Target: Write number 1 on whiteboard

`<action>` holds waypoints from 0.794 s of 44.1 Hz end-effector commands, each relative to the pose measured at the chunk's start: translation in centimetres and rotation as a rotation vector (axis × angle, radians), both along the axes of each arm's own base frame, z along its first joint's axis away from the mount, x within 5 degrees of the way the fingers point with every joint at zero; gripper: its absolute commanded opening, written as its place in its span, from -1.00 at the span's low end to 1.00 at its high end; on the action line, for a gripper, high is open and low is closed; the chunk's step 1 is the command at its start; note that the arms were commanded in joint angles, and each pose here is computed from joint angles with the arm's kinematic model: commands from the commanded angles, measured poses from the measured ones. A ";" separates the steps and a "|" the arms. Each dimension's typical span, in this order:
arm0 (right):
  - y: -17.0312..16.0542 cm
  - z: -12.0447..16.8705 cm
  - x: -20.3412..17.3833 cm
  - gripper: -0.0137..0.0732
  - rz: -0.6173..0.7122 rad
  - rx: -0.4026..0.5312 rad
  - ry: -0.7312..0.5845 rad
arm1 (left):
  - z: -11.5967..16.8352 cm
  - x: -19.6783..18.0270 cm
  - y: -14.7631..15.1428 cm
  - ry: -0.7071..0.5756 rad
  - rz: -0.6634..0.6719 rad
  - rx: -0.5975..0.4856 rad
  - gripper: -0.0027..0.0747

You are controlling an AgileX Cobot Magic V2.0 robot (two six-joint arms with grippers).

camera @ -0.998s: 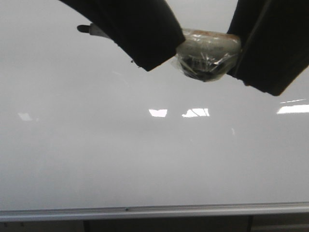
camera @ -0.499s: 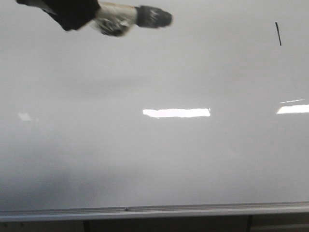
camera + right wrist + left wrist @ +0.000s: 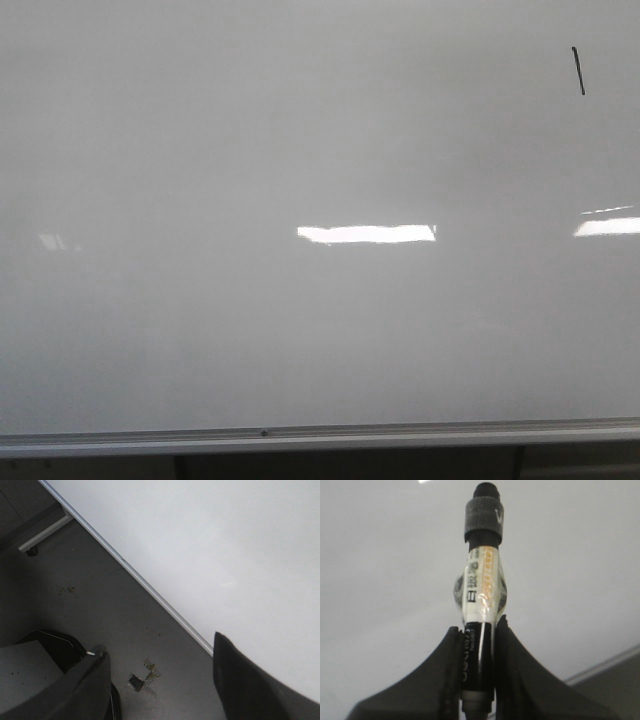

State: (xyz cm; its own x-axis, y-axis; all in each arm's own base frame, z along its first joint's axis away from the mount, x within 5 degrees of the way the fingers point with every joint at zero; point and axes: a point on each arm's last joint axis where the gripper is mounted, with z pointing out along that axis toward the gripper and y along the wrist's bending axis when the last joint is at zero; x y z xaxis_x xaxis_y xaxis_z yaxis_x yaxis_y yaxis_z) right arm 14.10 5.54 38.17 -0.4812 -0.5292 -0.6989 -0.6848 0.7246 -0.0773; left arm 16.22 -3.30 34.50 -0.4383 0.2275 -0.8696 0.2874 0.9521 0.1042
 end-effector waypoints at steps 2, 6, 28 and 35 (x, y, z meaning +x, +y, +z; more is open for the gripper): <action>0.0 0.1 0.5 0.38 -0.033 0.042 -0.062 | 0.2 1.2 1.0 -0.212 0.130 -0.174 -0.98; 0.0 -0.6 0.6 0.38 -0.039 0.041 -0.049 | -1.0 2.2 1.4 -0.237 0.186 -0.239 -0.98; 0.0 -0.8 0.7 0.38 -0.043 0.042 -0.049 | -5.4 9.8 1.9 -0.345 0.293 -0.183 -0.98; 0.0 -0.8 0.7 0.38 -0.045 0.043 -0.055 | -7.1 11.6 1.9 -0.353 0.293 -0.144 -0.98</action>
